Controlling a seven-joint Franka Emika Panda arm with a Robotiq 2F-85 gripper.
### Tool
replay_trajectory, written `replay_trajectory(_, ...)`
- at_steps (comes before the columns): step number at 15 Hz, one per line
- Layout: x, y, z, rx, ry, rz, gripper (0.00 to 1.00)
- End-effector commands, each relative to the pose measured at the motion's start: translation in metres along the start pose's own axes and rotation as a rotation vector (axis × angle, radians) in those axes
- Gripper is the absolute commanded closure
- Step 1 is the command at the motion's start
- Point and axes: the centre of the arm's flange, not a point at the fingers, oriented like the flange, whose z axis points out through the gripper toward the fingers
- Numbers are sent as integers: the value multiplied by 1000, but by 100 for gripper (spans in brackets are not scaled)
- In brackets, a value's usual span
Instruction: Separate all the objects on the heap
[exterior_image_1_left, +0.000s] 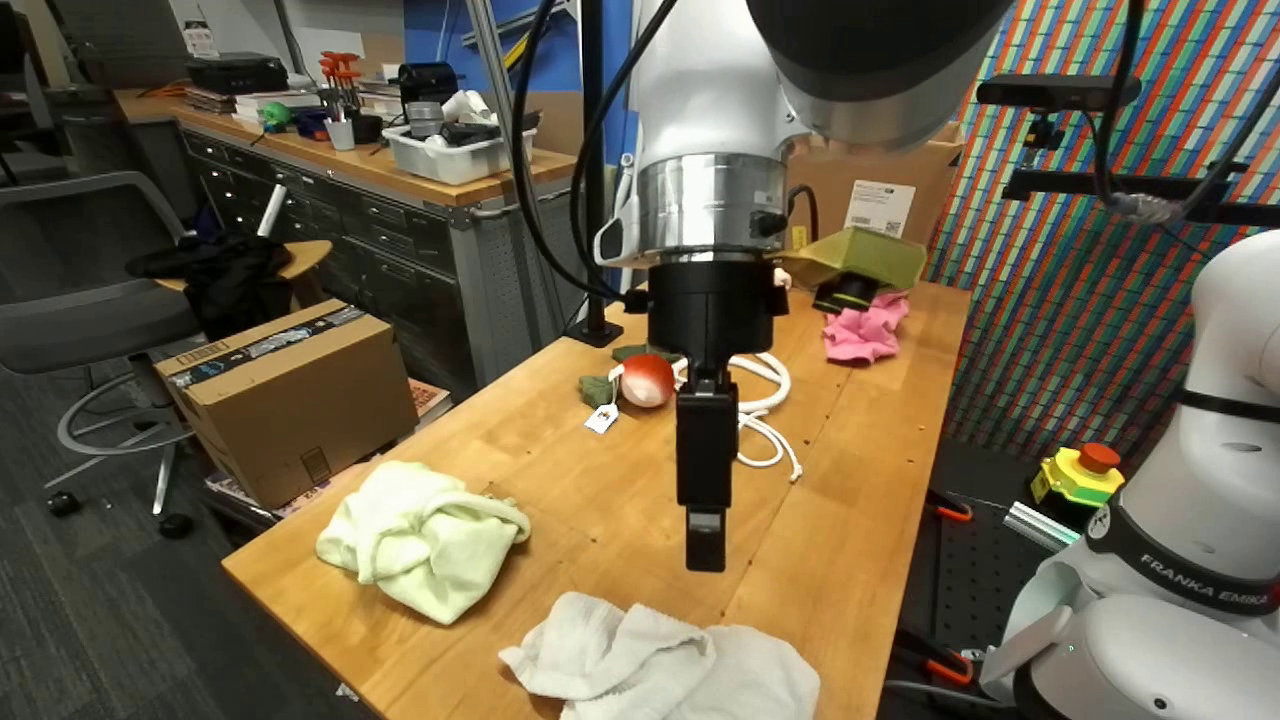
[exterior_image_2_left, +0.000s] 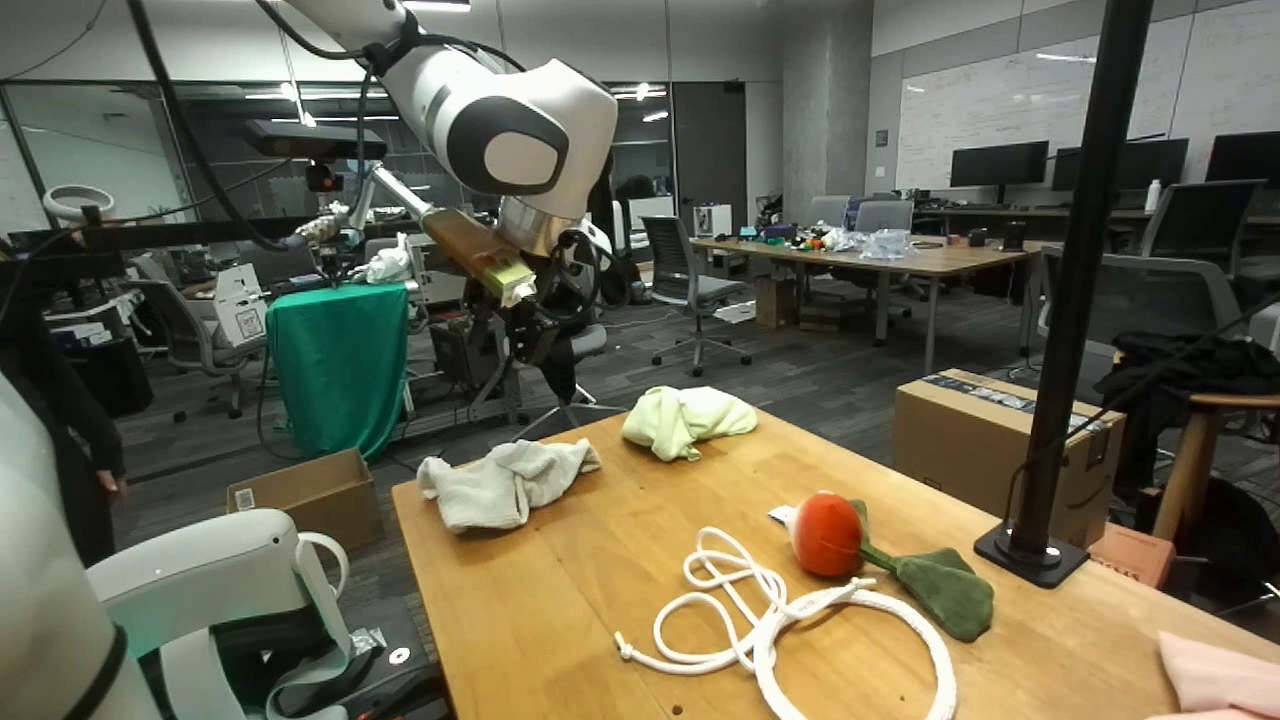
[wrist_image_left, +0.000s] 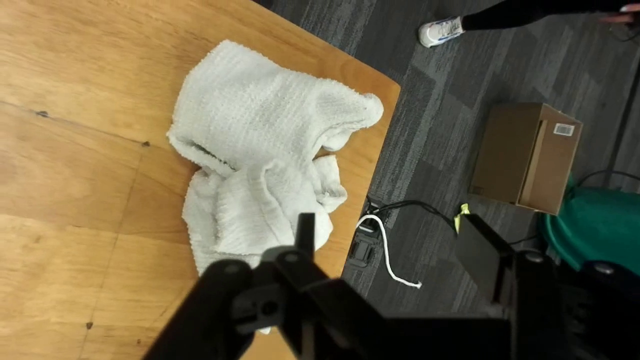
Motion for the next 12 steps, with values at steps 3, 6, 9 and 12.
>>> replay_trajectory(3,11,21,9,-154,15,21,0)
replay_trajectory(6,16,49,13,-269,25,35,0)
replay_trajectory(9,22,85,17,-384,55,66,0)
replay_trajectory(12,28,119,17,-475,117,122,0)
